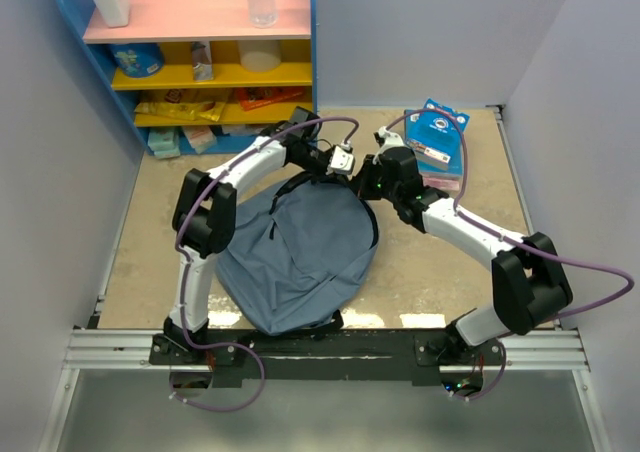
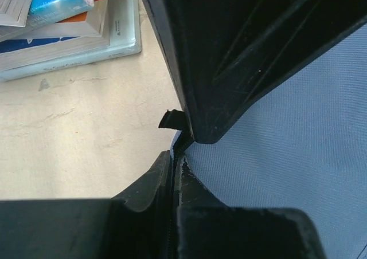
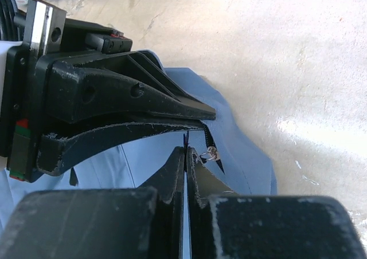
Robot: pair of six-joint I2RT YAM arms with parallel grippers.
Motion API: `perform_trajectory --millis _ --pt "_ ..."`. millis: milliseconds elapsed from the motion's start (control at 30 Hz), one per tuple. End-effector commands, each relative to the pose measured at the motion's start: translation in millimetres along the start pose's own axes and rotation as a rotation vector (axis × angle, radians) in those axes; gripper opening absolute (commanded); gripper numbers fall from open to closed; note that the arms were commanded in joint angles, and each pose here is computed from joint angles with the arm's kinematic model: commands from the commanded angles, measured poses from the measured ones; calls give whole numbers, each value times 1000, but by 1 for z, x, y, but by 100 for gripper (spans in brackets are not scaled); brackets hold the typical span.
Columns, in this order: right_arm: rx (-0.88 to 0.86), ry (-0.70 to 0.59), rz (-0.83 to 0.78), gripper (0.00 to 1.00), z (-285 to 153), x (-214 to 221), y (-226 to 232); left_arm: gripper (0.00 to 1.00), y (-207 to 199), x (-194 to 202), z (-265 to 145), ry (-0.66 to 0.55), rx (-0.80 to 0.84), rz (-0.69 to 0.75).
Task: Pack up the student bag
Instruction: Unzip the student bag at the center of the board.
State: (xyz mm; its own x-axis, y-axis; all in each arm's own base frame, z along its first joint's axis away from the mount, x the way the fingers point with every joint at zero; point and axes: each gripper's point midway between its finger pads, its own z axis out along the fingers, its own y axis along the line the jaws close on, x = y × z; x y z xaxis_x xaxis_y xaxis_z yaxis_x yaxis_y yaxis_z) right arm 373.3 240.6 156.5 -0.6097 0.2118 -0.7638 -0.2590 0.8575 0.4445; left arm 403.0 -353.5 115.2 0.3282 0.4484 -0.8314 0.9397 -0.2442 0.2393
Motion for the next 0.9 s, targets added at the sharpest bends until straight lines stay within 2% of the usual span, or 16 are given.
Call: perform_trajectory --millis 0,500,667,867 --pt "-54 -108 -4 0 -17 -35 22 0 16 -10 -10 5 -37 60" --pt "107 -94 -6 0 -47 -7 -27 0 54 -6 -60 29 -230 -28" --pt "117 -96 -4 0 -60 -5 -31 0 79 0 -98 19 -355 -98" --pt "120 -73 11 0 -70 10 -36 0 87 17 -128 81 -459 -139"
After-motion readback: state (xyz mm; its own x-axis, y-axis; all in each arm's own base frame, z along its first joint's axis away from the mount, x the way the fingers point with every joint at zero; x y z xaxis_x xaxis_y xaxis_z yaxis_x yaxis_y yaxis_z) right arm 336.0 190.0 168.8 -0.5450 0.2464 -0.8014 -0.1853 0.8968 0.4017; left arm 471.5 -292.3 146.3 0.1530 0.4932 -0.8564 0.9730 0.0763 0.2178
